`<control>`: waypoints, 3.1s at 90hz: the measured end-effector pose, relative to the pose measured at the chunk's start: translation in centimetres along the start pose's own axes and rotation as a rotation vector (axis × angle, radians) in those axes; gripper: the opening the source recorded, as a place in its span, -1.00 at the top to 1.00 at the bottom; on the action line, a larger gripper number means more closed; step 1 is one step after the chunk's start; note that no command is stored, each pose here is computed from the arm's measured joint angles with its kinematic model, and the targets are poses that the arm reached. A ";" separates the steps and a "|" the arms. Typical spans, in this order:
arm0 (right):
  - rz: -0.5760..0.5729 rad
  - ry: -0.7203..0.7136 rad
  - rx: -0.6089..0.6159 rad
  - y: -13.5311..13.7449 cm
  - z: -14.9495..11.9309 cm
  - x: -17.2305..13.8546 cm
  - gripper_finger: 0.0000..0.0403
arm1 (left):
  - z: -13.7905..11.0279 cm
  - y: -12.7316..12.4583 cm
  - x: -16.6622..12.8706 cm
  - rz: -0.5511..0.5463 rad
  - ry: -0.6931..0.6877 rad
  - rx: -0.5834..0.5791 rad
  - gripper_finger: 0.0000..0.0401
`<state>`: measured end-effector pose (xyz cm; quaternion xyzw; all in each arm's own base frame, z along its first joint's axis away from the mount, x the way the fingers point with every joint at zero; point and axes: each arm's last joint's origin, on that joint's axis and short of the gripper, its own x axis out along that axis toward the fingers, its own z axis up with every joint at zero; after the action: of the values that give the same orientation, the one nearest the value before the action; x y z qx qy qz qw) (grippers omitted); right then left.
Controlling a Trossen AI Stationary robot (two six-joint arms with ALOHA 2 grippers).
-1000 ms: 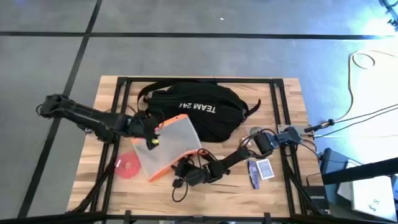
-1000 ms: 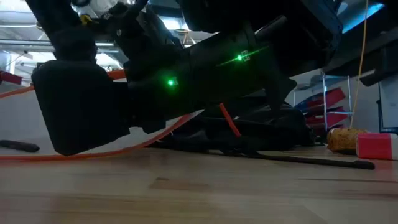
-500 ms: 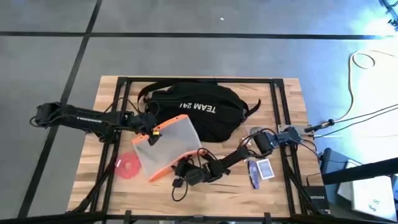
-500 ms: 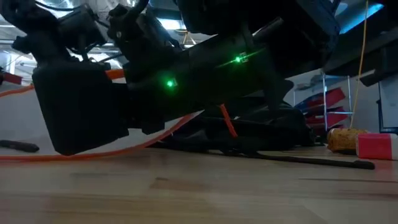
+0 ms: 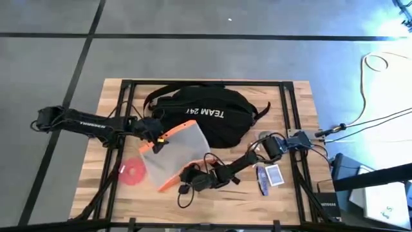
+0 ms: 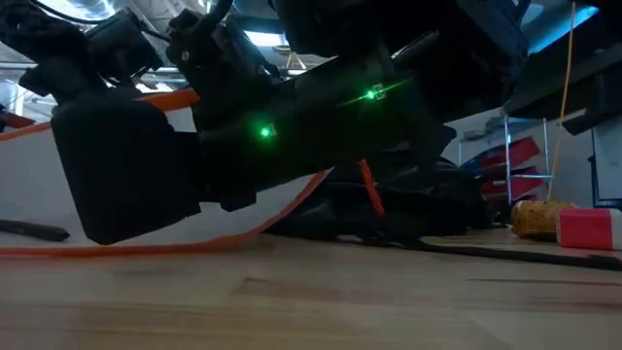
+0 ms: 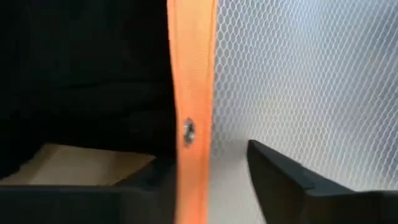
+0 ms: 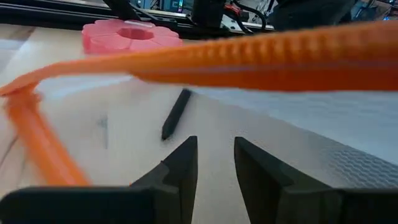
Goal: Unpack backpack
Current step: Remove the black pen from the white zip bag
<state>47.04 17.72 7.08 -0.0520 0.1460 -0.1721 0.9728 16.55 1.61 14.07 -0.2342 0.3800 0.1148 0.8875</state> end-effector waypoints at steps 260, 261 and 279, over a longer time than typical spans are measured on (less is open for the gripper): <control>-0.380 0.502 -0.274 -5.9 8.1 -15.0 1.00 | 6.3 -12.6 4.3 -0.561 -0.458 -0.040 1.00; -0.385 0.502 -0.272 -6.0 8.2 -15.3 1.00 | 6.4 -12.7 4.4 -0.561 -0.461 -0.033 1.00; -0.448 0.480 -0.235 -6.7 9.0 -21.8 1.00 | 9.1 -14.8 7.1 -0.570 -0.487 0.024 1.00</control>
<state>28.08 19.52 22.46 -0.1524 0.3745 -0.3708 0.8361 32.75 -6.43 19.23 -0.2860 0.0788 -0.0892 0.9508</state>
